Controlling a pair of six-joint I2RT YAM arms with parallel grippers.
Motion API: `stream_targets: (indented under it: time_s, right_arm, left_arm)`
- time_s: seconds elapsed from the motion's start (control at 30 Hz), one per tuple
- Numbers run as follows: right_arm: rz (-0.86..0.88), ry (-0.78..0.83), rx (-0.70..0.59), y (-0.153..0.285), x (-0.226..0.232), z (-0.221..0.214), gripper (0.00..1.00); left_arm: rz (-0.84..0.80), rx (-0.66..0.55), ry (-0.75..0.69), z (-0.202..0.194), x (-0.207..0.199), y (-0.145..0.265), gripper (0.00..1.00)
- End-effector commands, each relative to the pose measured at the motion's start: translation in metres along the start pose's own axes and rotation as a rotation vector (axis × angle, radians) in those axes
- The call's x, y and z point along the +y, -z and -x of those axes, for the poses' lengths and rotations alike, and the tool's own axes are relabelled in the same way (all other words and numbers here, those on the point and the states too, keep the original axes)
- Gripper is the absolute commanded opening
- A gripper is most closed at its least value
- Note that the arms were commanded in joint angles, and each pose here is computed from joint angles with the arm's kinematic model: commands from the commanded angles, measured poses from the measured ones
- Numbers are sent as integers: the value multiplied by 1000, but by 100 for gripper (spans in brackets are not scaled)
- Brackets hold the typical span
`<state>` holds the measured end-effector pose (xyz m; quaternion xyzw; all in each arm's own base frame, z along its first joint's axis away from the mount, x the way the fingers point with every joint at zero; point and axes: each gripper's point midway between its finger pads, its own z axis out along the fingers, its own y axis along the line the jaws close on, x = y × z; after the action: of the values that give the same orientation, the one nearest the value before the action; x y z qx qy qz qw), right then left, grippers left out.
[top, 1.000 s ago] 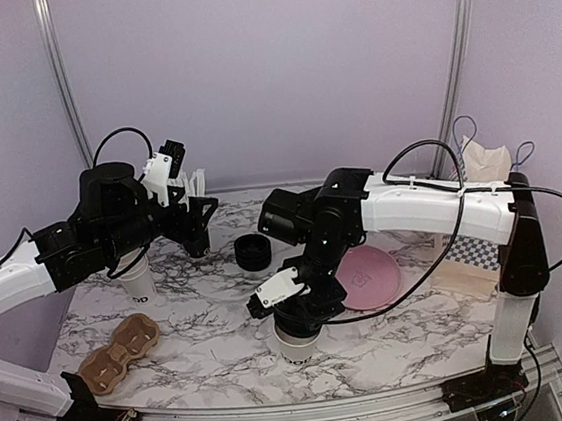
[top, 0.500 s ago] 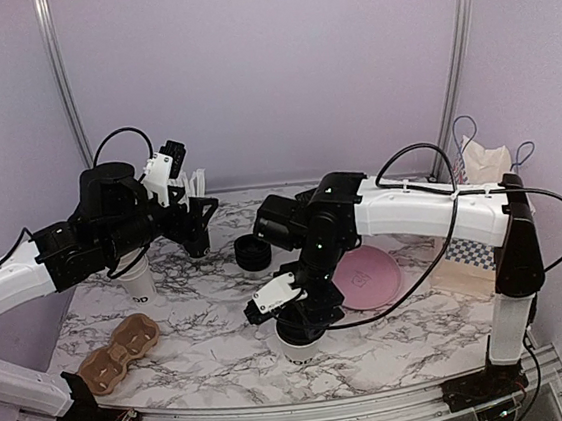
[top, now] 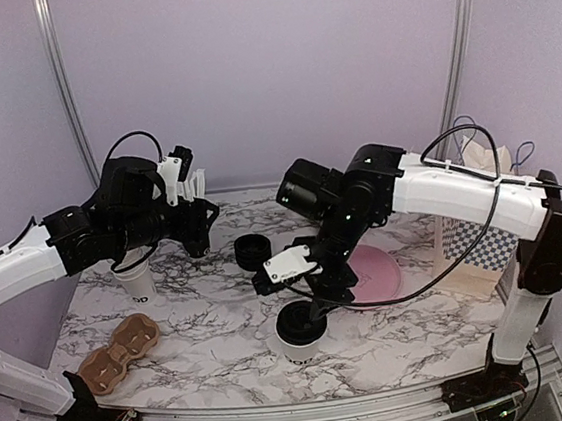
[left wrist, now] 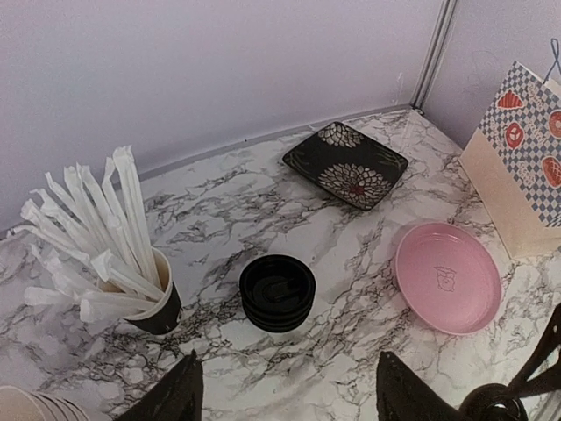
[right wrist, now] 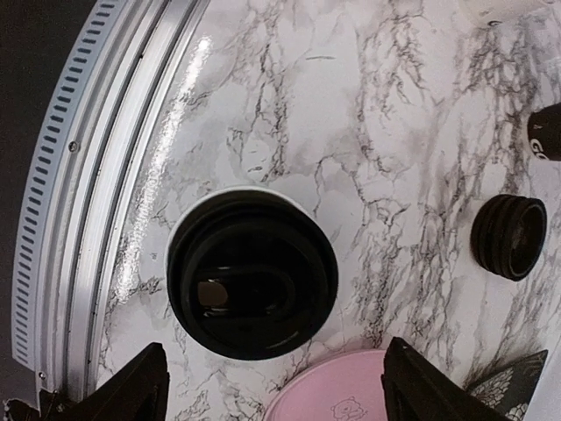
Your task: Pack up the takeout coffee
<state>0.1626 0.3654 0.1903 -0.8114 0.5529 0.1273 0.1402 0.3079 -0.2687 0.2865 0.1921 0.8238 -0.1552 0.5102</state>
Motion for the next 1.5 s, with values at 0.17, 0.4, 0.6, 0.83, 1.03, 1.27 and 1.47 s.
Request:
stream_targets:
  time_s: [0.17, 0.4, 0.6, 0.83, 1.03, 1.27, 1.47]
  right_arm:
    - [-190, -228, -180, 19, -38, -42, 63]
    - [-177, -228, -176, -1, -39, -51, 56]
    - [-177, -213, -184, -7, -40, -50, 54]
    - [-169, -204, -161, -15, -36, -50, 53]
    - [-161, -189, -134, -24, -33, -49, 53]
    - [-140, -167, -126, -28, -24, -43, 54]
    - [-132, -159, -121, -29, -21, -40, 54]
  left_arm:
    - [-274, 429, 38, -117, -60, 24, 57]
    - [-355, 560, -11, -179, -106, 19, 49]
    - [-456, 571, 68, -195, -128, 13, 44]
    - [-517, 559, 114, -200, -143, 9, 42]
    - [-530, 566, 127, -206, -146, 5, 40]
    - [-526, 575, 123, -211, -146, 2, 39]
    - [-514, 580, 121, -216, -144, 1, 38]
